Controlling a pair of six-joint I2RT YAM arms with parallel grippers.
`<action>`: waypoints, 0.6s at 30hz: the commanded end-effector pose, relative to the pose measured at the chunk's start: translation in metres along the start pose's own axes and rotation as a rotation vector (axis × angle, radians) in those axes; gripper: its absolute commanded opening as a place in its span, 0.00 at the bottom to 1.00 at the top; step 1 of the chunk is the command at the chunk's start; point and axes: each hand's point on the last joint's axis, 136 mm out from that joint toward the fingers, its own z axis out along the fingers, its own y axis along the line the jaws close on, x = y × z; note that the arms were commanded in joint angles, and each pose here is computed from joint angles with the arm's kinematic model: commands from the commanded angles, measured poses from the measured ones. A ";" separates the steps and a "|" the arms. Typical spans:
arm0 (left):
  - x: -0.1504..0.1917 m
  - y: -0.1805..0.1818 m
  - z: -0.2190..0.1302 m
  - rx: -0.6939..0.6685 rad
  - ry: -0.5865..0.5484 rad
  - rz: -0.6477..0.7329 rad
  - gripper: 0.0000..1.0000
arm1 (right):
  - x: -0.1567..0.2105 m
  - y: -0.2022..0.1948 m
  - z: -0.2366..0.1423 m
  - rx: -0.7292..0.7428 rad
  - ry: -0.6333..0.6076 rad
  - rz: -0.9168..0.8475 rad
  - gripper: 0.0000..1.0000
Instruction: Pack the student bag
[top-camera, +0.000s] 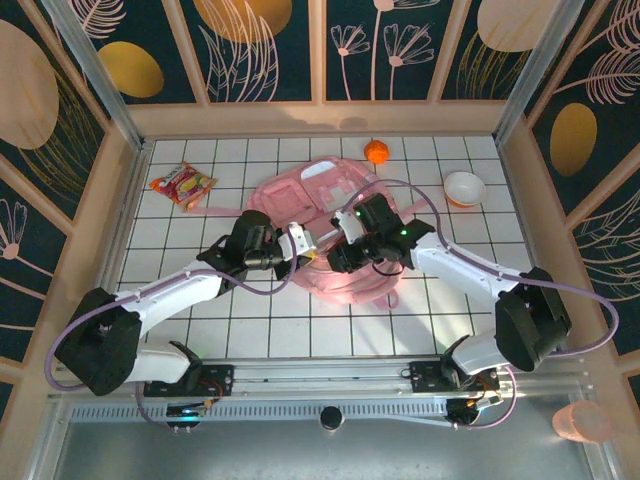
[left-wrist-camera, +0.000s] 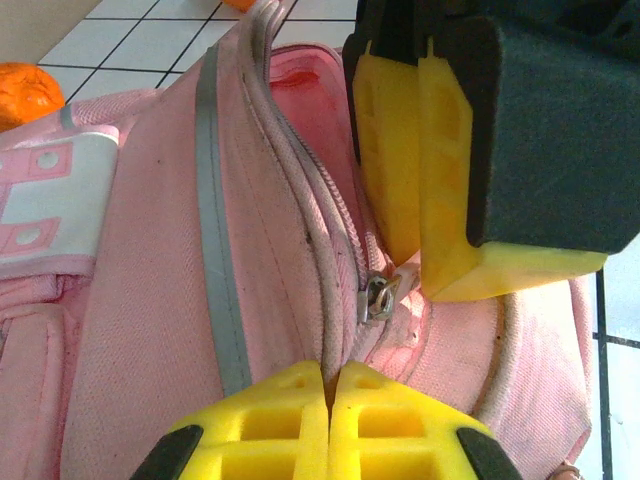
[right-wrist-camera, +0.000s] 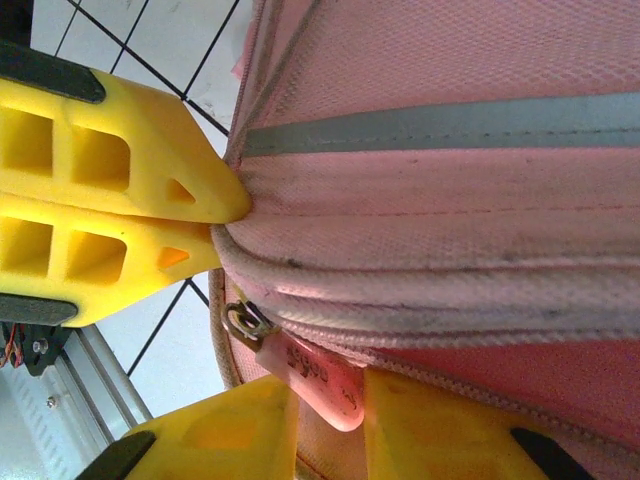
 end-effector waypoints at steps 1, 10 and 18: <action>-0.032 0.004 -0.007 0.010 -0.084 0.023 0.00 | -0.021 0.010 0.000 -0.021 -0.043 -0.057 0.24; -0.011 0.018 -0.015 -0.055 -0.036 -0.008 0.00 | -0.016 -0.015 -0.019 0.046 -0.066 0.046 0.00; 0.015 0.027 -0.030 -0.112 0.029 -0.018 0.00 | 0.009 -0.055 -0.047 0.131 -0.049 0.139 0.00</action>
